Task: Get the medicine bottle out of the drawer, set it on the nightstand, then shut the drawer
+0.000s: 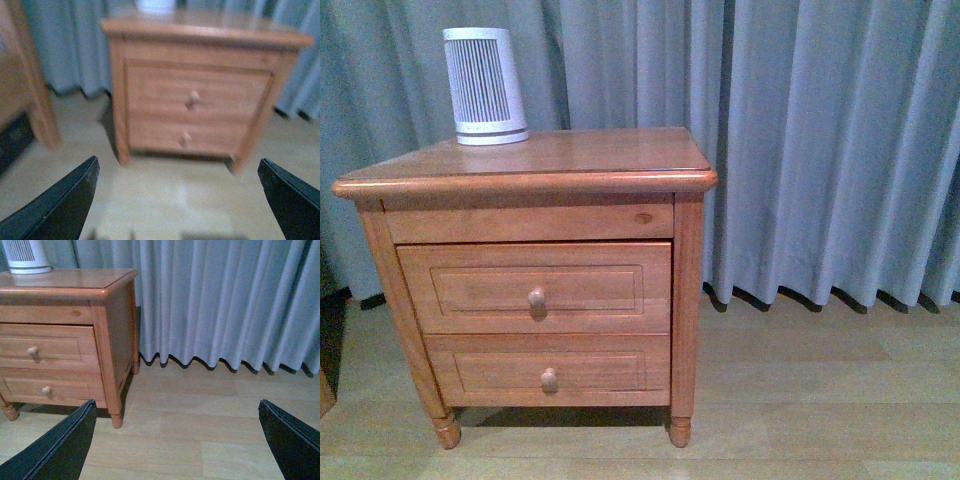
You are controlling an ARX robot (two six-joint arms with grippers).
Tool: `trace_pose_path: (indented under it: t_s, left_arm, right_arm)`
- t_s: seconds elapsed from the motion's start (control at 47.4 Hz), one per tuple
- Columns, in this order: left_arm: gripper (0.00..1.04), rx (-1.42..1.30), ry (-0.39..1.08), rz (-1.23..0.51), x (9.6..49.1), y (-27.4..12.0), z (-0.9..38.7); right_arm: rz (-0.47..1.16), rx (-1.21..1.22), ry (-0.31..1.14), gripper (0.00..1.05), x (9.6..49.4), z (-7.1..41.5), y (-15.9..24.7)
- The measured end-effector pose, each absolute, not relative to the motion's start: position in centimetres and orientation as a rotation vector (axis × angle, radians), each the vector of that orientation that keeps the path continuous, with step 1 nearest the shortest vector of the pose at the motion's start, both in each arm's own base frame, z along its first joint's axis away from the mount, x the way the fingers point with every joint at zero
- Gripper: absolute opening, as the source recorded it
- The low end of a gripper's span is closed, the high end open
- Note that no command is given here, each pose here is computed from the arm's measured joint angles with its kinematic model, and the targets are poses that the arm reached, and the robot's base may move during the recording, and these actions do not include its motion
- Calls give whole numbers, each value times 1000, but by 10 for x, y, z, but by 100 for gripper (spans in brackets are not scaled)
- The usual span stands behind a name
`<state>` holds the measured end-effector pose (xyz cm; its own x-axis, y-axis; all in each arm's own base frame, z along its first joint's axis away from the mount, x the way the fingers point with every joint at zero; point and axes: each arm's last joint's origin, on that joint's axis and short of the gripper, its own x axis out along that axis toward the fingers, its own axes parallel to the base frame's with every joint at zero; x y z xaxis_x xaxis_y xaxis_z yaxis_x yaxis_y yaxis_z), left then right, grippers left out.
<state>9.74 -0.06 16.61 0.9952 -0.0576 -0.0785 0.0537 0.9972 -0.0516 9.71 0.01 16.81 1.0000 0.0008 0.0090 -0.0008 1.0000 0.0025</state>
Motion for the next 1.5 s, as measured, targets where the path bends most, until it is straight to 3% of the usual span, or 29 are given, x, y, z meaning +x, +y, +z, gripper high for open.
trace_pose_path:
  t_s: [0.084,0.169,0.464,0.654,0.843,1.075,1.497]
  left_arm:
    - [98,-192,383,-124,99,-2,166]
    - [98,-243,463,-138,102,-3,170]
    - [98,-225,320,-223,146,-14,247]
    - [98,-171,227,-264,205,-28,267]
    - [98,-139,208,-216,275,-34,255]
    - [98,-94,287,-192,347,-47,210]
    - [98,-41,362,-196,434,-83,148]
  right_arm:
    - [3,2,-9,98,97,168,0]
    - [1,3,-9,98,97,168,0]
    - [1,2,-9,98,97,168,0]
    - [1,2,-9,98,97,168,0]
    - [1,3,-9,98,97,168,0]
    - [1,3,-9,98,97,168,0]
    - [1,3,-9,98,97,168,0]
